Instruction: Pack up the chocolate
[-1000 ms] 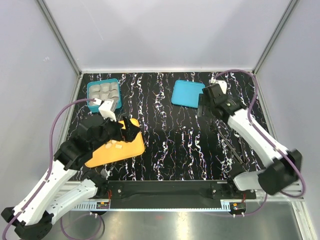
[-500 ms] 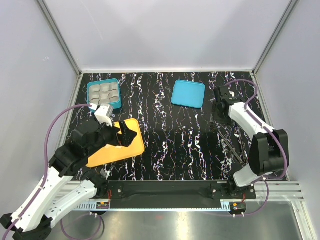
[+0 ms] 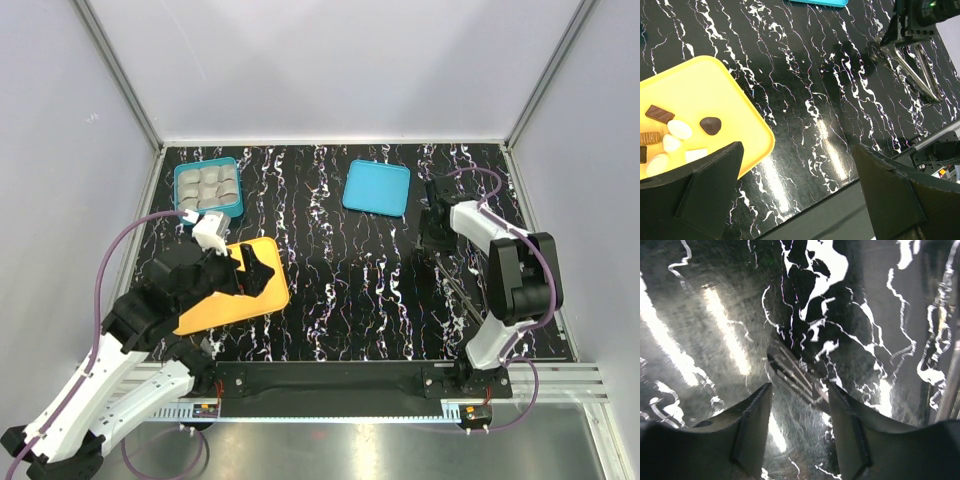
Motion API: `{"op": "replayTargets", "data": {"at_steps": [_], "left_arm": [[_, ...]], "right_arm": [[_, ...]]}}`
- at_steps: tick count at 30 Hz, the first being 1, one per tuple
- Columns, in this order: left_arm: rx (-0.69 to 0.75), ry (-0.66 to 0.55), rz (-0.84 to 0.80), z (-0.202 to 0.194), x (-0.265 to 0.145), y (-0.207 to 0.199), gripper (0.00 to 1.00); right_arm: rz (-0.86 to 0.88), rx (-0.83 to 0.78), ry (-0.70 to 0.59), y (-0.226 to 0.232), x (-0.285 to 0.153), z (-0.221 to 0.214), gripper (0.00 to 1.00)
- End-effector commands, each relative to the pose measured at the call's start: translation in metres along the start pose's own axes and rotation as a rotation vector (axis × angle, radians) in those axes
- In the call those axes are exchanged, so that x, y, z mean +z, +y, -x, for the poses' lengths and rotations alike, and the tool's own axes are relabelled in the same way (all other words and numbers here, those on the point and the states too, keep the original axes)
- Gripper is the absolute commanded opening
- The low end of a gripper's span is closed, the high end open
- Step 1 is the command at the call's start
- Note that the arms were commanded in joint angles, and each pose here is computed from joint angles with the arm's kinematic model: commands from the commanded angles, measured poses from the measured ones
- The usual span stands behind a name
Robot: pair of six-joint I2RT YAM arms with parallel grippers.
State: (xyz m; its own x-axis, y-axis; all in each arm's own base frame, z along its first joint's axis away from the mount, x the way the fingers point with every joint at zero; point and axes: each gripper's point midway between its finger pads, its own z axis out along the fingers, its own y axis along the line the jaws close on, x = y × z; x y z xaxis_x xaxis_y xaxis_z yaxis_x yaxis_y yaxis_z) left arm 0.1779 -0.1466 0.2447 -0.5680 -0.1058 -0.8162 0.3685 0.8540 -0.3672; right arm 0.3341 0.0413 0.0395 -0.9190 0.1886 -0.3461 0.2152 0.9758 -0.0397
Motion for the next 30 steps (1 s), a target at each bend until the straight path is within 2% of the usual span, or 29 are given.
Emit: {"op": "replayTargets", "data": {"at_steps": [1, 6, 19, 24, 30], "left_arm": [[0.015, -0.031, -0.022, 0.009, 0.003, -0.005, 0.99], [0.018, -0.027, -0.013, 0.008, 0.005, -0.003, 0.99], [0.023, -0.026, -0.014, 0.009, 0.006, -0.004, 0.99], [0.018, -0.025, -0.017, 0.008, 0.007, -0.004, 0.99], [0.013, -0.041, 0.002, 0.01, 0.002, -0.001, 0.99]], "right_arm": [[0.03, -0.023, -0.01, 0.008, 0.007, 0.013, 0.55], [0.057, -0.041, -0.003, 0.013, 0.012, 0.011, 0.5], [0.324, -0.094, -0.033, 0.065, -0.017, 0.002, 0.16], [0.419, -0.238, -0.079, 0.123, -0.048, -0.017, 0.0], [0.542, -0.364, -0.104, 0.189, -0.069, -0.033, 0.0]]}}
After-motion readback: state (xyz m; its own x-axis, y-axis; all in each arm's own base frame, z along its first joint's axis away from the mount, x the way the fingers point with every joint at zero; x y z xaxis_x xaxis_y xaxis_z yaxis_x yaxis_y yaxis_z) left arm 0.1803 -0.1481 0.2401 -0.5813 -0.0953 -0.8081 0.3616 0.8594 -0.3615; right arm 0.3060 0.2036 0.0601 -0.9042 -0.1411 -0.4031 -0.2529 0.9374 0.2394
